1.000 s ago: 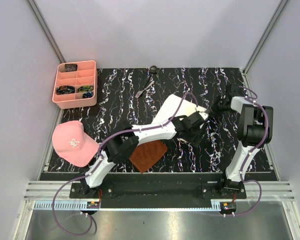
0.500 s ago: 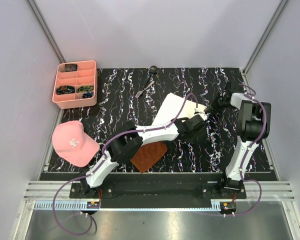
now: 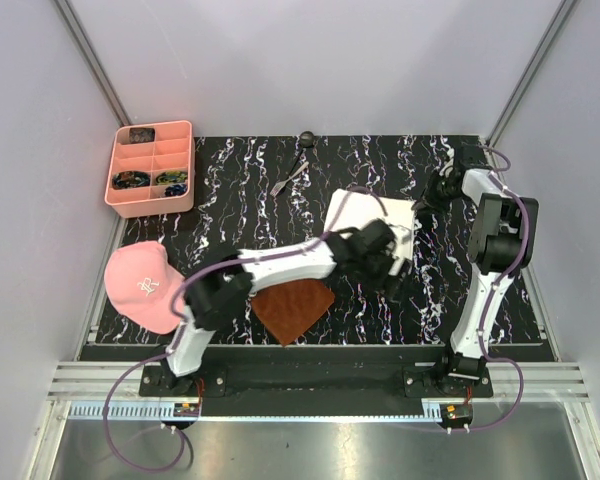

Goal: Fold the napkin into a case and place the utensils inside
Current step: Smooth out the lower triangle-folded napkin at the center of the board.

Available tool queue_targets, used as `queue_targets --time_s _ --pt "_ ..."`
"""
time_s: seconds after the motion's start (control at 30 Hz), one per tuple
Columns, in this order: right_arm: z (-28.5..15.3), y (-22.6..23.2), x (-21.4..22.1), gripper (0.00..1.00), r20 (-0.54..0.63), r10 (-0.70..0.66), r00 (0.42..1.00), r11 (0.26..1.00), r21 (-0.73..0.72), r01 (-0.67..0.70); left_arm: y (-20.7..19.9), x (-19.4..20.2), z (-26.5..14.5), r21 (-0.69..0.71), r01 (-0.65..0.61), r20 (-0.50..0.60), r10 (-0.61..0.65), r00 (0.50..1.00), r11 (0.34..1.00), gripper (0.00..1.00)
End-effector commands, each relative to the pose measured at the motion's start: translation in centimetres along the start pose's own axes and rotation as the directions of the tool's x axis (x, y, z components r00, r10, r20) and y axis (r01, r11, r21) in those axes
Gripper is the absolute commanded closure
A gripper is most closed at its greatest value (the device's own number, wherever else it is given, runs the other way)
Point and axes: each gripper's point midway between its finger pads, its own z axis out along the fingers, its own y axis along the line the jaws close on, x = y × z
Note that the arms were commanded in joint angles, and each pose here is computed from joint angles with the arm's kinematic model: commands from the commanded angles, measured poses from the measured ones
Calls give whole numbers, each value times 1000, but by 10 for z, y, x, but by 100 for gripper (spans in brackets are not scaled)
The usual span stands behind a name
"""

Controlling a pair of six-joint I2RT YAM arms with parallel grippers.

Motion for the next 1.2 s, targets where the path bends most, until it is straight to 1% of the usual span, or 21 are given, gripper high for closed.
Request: queue_targets --time_s 0.0,0.07,0.1,0.13,0.23,0.27,0.3,0.33,0.4,0.43,0.5,0.57,0.63,0.73,0.83,0.97,1.0,1.03,1.1,1.13,1.17 --pt "-30 -1 -23 59 60 -41 997 992 120 33 -8 -80 -114 253 75 241 -138 961 965 16" --pt "-44 -3 -17 55 79 -30 996 977 213 12 8 -77 -131 283 128 248 -202 948 951 17" --pt "-62 9 -20 49 116 -44 992 975 221 17 23 -88 -156 282 142 301 -228 926 949 17" --pt "-69 10 -14 45 115 -44 992 967 256 13 32 -89 -164 275 157 318 -243 916 949 17" --pt "-85 31 12 43 101 -38 994 970 244 12 70 -88 -191 228 235 375 -309 874 945 17" --pt "-82 37 28 43 69 -35 997 975 221 18 88 -87 -196 215 276 386 -341 857 937 18" --pt "-81 63 45 43 38 -63 997 986 157 56 93 -87 -204 220 294 400 -361 843 930 18" --pt "-79 73 56 44 18 -76 997 988 135 73 101 -82 -204 224 333 393 -398 829 916 18" --pt "-71 92 87 51 -43 -98 994 990 97 101 113 -86 -216 249 358 417 -433 799 900 18" --pt "-68 99 94 60 -51 -112 992 991 73 115 117 -83 -216 257 381 411 -457 789 888 18" --pt "-59 106 115 72 -93 -130 987 990 49 135 124 -85 -223 264 389 430 -469 771 883 18" --pt "-49 98 132 87 -141 -126 982 989 55 134 128 -83 -223 261 399 427 -476 769 879 18" --pt "-44 90 144 92 -173 -127 977 988 62 140 130 -81 -222 262 413 423 -488 763 872 18" --pt "-37 55 167 95 -230 -118 966 975 158 156 131 -82 -223 267 412 427 -490 760 871 18" --pt "-47 15 174 99 -211 -80 974 935 322 147 131 -83 -224 268 410 429 -489 760 872 18" --pt "-70 -32 141 98 -86 -8 996 892 449 46 132 -83 -222 272 413 421 -493 761 869 18" --pt "-74 -40 129 98 -52 -21 998 870 490 44 131 -83 -222 276 411 419 -494 762 869 18" --pt "-78 -37 108 98 -9 -41 999 867 497 40 131 -84 -222 280 411 418 -496 762 868 18" --pt "-82 -32 93 97 -21 -62 998 853 518 64 129 -83 -223 286 411 414 -499 762 865 18" --pt "-86 -10 69 96 26 -99 995 873 482 74 128 -83 -224 289 410 413 -500 761 865 18" --pt "-87 4 63 94 38 -126 991 884 459 94 127 -84 -227 291 407 420 -497 759 866 18"
